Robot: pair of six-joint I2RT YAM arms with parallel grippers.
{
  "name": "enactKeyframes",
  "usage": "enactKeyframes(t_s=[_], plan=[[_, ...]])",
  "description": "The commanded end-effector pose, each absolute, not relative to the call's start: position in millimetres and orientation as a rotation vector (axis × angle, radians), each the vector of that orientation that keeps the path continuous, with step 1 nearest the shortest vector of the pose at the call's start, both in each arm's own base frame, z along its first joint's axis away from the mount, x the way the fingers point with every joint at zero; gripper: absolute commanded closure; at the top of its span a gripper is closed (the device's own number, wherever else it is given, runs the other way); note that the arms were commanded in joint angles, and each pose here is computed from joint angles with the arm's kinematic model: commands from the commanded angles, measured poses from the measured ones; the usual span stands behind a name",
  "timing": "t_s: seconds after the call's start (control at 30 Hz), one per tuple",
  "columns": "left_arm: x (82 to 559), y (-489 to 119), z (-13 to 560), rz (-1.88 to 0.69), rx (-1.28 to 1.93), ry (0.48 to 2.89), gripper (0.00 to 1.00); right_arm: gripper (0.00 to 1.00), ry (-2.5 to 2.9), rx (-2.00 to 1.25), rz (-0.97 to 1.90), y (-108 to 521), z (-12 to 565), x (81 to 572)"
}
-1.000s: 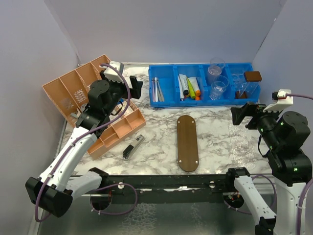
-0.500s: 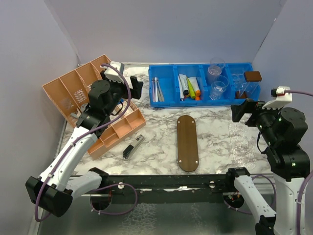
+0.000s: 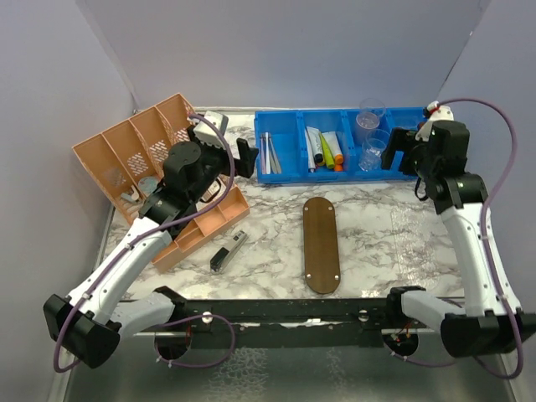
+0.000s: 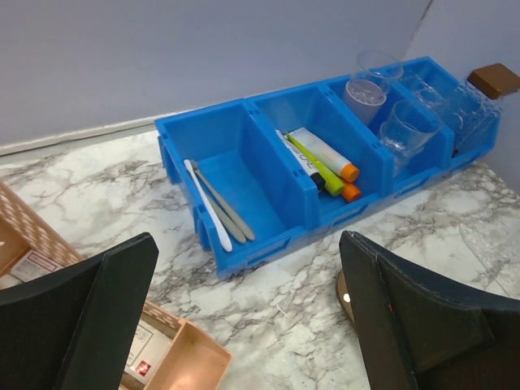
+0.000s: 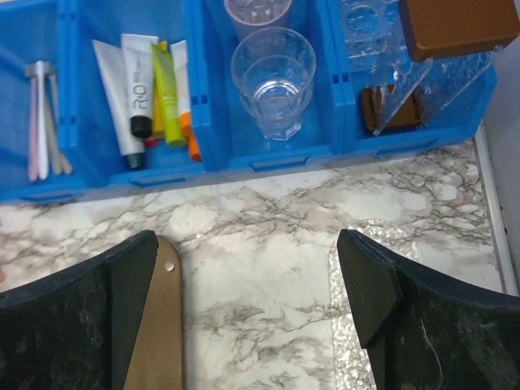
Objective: Prepare toiletry sets of a toothbrush and toothpaste on the tray
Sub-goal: Pick up the cup from the storage box.
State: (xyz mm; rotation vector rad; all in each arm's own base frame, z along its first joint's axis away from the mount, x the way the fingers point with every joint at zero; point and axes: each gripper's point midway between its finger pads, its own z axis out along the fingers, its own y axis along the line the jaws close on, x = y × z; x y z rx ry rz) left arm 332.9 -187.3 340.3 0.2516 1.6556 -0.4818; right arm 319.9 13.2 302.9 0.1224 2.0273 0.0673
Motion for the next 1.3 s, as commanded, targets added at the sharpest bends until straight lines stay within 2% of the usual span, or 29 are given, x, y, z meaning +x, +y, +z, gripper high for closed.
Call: enactKeyframes(t_s=[0.0, 0.3, 0.53, 0.73, 0.8, 0.87, 0.93, 1.27], plan=[[327.4, -195.4, 347.7, -0.469, 0.268, 1.619, 0.01, 0.08, 1.936, 0.19, -0.088, -12.7, 330.7, 362.5], [318.9, -209.7, 344.7, -0.481, 0.308, 1.617, 0.01, 0.24, 1.939, 0.273, -0.311, -46.8, 310.8, 441.2], [319.9, -209.3, 342.3, -0.472, 0.305, 1.621, 0.01, 0.23, 1.943, 0.367, -0.373, -70.4, 301.0, 475.1], [318.4, -211.1, 343.2, -0.476, 0.31, 1.62, 0.01, 0.22, 1.972, 0.347, -0.287, -75.7, 291.9, 494.4], [318.5, -211.5, 342.4, -0.473, 0.311, 1.622, 0.01, 0.27, 1.978, 0.354, -0.272, -74.3, 288.7, 504.5], [317.4, -212.9, 342.4, -0.476, 0.314, 1.62, 0.01, 0.45, 1.992, 0.35, -0.254, -71.9, 286.0, 515.9], [316.7, -213.9, 341.9, -0.477, 0.318, 1.621, 0.01, 0.53, 2.0, 0.342, -0.254, -72.0, 285.5, 526.5], [318.1, -216.9, 337.1, -0.48, 0.323, 1.632, 0.01, 0.53, 2.086, 0.305, -0.333, -81.5, 269.3, 565.4]])
